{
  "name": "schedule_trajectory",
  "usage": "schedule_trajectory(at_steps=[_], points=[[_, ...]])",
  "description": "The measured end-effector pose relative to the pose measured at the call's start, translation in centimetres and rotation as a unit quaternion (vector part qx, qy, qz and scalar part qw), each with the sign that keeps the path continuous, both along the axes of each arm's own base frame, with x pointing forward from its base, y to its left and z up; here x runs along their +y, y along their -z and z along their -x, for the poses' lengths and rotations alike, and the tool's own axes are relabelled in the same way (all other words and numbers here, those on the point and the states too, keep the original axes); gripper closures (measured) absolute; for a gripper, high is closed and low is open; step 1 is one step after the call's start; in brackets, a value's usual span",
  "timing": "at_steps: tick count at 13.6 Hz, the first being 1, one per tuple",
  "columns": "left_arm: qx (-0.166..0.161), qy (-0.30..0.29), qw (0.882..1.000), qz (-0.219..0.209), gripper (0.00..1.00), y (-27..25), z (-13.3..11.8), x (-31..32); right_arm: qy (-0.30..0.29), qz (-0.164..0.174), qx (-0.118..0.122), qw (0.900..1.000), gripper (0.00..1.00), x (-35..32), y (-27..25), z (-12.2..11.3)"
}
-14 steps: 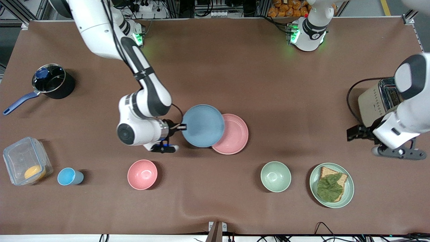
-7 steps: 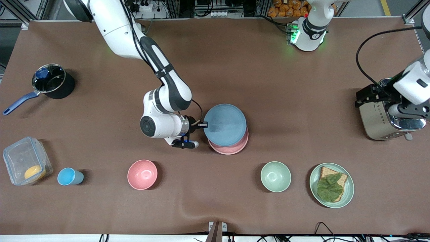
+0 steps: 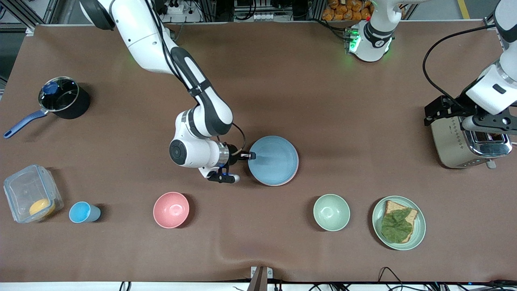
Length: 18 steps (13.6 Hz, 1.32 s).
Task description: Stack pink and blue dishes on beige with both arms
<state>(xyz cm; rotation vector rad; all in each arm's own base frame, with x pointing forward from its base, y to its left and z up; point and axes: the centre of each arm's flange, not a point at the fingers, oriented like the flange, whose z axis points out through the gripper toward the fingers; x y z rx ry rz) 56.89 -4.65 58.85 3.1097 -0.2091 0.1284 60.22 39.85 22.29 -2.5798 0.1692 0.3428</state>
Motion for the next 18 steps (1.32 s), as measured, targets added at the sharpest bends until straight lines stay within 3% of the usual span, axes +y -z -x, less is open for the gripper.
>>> schedule_trajectory(at_steps=[4,5,10,14,18], points=[[0.005,-0.003,1.000,0.000,0.00,0.3,0.1,0.4,0.000,-0.004,-0.012,1.000,0.04,-0.5,-1.8,-1.3],[0.005,-0.002,1.000,0.000,0.00,0.2,0.2,0.3,-0.006,0.000,-0.002,1.000,0.00,-1.8,-2.5,-1.9],[0.004,0.002,1.000,0.000,0.00,0.2,0.2,-0.2,-0.081,0.080,0.008,0.993,0.00,-15.4,-9.1,-6.0],[0.004,0.003,1.000,0.000,0.00,0.1,0.2,-0.3,-0.129,0.138,0.006,0.982,0.00,-27.5,-13.4,-7.0],[0.004,0.003,1.000,0.000,0.00,0.1,0.2,-0.3,-0.131,0.179,-0.008,0.975,0.00,-37.8,-16.8,-7.2]])
